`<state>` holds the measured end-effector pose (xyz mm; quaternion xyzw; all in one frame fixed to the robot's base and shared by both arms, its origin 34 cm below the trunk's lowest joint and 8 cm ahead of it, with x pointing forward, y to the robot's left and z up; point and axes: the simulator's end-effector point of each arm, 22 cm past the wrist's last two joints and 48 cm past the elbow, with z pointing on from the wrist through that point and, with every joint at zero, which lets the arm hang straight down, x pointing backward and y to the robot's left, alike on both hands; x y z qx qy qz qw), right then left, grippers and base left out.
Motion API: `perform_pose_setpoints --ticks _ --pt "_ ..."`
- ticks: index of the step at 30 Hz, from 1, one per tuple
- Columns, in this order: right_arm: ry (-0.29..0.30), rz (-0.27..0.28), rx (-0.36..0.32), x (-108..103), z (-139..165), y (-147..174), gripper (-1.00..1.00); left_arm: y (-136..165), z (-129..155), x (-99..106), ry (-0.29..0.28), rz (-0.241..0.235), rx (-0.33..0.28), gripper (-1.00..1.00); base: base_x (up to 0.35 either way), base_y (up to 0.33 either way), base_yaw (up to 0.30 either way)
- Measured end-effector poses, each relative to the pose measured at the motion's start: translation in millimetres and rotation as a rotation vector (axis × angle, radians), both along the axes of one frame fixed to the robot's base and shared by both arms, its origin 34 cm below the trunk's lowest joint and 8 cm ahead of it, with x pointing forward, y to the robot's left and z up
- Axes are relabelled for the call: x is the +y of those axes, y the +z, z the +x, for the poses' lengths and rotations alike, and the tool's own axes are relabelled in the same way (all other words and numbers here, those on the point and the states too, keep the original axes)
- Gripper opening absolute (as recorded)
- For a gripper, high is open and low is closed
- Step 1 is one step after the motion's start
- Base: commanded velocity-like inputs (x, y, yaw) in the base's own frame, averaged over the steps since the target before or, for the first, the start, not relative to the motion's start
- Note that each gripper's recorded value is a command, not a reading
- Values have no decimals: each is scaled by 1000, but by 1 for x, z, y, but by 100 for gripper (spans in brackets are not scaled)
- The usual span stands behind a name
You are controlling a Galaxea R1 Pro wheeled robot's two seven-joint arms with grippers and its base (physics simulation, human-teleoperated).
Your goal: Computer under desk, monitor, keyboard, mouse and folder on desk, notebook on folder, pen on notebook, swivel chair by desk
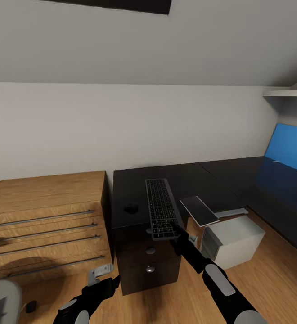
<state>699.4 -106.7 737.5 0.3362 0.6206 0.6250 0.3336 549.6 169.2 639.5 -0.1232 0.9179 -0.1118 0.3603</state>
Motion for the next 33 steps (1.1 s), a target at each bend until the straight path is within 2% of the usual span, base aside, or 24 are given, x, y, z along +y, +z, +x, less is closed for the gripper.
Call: perform_pose_setpoints --ticks 13,26,30,33 --pt "-3 -11 10 -1 1 -3 -100 0 0 0 -1 0 1 100 0 0 0" --pt "-2 -9 1 -1 4 25 -100 23 2 1 2 3 6 100 0 0 0" --pt "3 -10 0 1 5 34 -100 18 -4 2 4 11 36 100 0 0 0" --pt "7 -3 -42 3 10 58 -100 9 -11 3 2 16 71 100 0 0 0"
